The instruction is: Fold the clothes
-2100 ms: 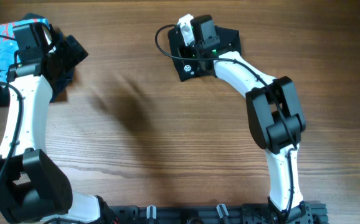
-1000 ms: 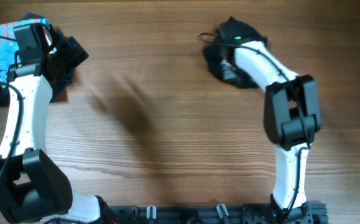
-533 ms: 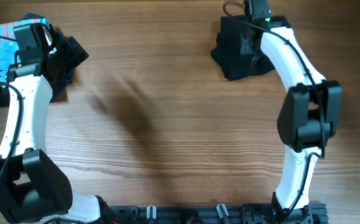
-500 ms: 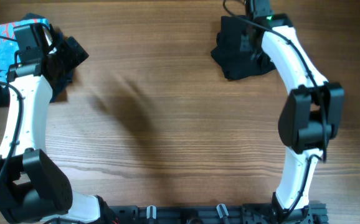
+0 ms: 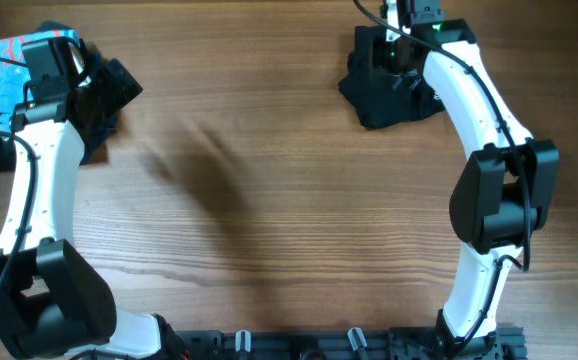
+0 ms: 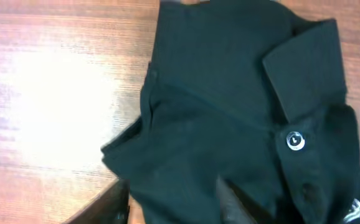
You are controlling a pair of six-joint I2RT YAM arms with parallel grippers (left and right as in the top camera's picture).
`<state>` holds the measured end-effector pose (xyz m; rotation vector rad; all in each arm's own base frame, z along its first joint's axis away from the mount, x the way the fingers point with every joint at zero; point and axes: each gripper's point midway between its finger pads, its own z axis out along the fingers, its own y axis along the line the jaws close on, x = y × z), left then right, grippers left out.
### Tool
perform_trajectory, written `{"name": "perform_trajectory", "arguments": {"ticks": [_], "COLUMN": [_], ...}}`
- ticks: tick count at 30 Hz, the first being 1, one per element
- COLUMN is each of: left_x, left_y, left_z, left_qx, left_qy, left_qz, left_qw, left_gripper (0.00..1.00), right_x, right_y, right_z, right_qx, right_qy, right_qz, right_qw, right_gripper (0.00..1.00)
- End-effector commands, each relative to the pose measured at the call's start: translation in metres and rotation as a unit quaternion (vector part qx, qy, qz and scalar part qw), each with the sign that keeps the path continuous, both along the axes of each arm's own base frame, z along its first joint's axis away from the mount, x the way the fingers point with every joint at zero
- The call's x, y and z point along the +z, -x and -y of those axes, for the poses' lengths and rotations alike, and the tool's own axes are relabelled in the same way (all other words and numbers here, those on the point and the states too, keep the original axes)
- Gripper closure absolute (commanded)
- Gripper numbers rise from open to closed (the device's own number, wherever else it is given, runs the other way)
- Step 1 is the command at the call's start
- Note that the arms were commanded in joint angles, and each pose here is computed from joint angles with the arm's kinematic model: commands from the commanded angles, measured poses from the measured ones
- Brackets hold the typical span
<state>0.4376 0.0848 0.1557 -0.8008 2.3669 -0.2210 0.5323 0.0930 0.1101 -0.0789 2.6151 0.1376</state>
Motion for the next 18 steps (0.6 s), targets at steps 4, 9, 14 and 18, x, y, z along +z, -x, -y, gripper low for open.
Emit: {"name": "perform_trajectory", "arguments": {"ticks": [4, 9, 14, 18], "left_x": [-0.002, -0.004, -0.004, -0.004], "left_y": [-0.002, 0.0, 0.001, 0.001], "left_z": [-0.003, -0.002, -0.002, -0.002], "left_qx": [0.007, 0.007, 0.007, 0.007], "left_qy": [0.001, 0.002, 0.003, 0.003], "left_qz": [-0.003, -0.01, -0.011, -0.011], "left_qw": [1.0, 1.0, 1.0, 1.0], "left_gripper": [0.0, 0.0, 0.0, 0.0], "right_x": [-0.014, -0.035, -0.063, -0.088], "right_y": [-0.019, -0.023, -0.023, -0.021], "right_z": [-0.003, 0.028, 0.03, 0.028], "right_qx": [-0.056, -0.15, -0.16, -0.166], "right_qy": [-0.026, 0.017, 0.021, 0.013], "right_qz": [0.022, 0.02, 0.001, -0.02], "right_qw": [0.998, 0.988, 0.987, 0.986], "right_gripper": [0.96, 0.96, 0.96, 0.96]}}
